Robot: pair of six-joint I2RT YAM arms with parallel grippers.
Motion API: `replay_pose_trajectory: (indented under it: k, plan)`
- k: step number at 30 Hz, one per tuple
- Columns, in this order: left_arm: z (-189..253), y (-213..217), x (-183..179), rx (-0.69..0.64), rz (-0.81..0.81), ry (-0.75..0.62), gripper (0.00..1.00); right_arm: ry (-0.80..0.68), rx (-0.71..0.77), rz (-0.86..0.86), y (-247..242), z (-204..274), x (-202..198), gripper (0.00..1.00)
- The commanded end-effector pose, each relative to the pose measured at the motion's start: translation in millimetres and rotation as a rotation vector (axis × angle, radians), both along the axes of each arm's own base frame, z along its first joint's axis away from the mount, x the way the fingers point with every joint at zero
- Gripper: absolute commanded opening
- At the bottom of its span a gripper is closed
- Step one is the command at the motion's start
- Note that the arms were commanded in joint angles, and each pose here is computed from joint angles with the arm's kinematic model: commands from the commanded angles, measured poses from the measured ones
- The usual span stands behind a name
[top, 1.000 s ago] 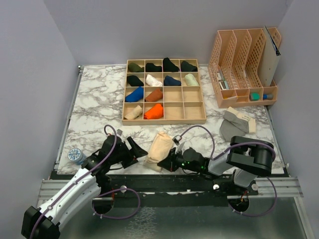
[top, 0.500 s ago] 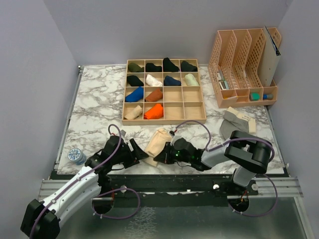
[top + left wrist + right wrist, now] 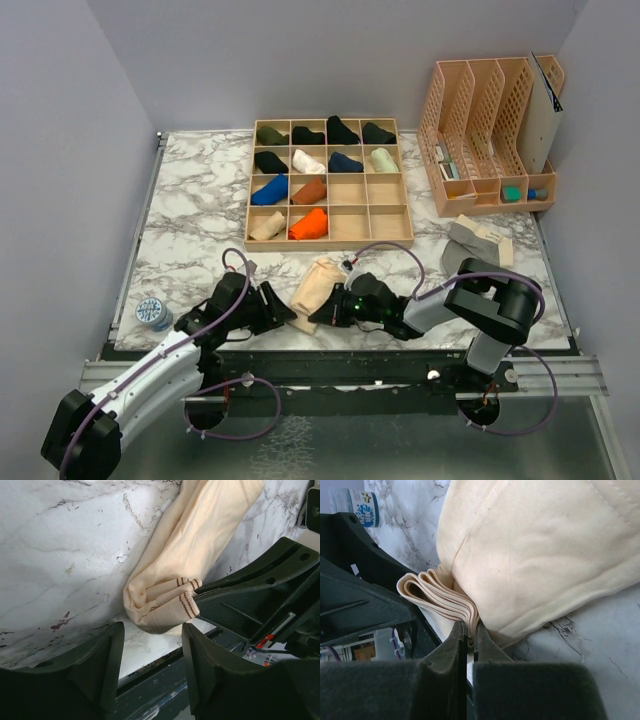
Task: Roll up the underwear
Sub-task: Roll the underwear to the center of the board.
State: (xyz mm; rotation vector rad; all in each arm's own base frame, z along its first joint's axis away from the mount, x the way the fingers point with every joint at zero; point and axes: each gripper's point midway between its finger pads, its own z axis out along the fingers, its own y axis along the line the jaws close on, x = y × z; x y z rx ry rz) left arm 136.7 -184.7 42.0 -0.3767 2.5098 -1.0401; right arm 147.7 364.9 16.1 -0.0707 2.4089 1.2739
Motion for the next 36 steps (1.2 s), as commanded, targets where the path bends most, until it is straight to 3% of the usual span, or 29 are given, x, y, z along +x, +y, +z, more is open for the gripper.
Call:
replay_pose_trajectory:
  k: [1,3,5,7,15,23,29,36]
  plan:
    - [-9,1,1,0.03,-0.028,-0.022,0.54,0.126,-0.353,-0.022,-73,-83,-24,0.01]
    - [-12,0,0,0.032,-0.043,-0.02,0.53,0.122,-0.341,-0.02,-73,-82,-23,0.03]
    - [-11,-6,1,-0.003,-0.062,-0.037,0.43,0.099,-0.332,0.012,-70,-83,-23,0.04]
    - [-15,-9,0,-0.029,-0.064,-0.033,0.4,0.099,-0.37,0.019,-74,-89,-23,0.05]
    - [-19,-5,6,-0.015,-0.021,-0.044,0.48,0.089,-0.413,0.028,-82,-94,-24,0.05]
    - [-40,15,-1,0.119,-0.001,0.014,0.61,0.086,-0.394,0.032,-79,-91,-24,0.06]
    - [-46,25,1,0.196,0.029,0.037,0.62,0.094,-0.4,0.028,-80,-93,-24,0.06]
    - [-38,26,6,0.2,0.044,0.02,0.71,0.109,-0.394,0.029,-79,-94,-26,0.06]
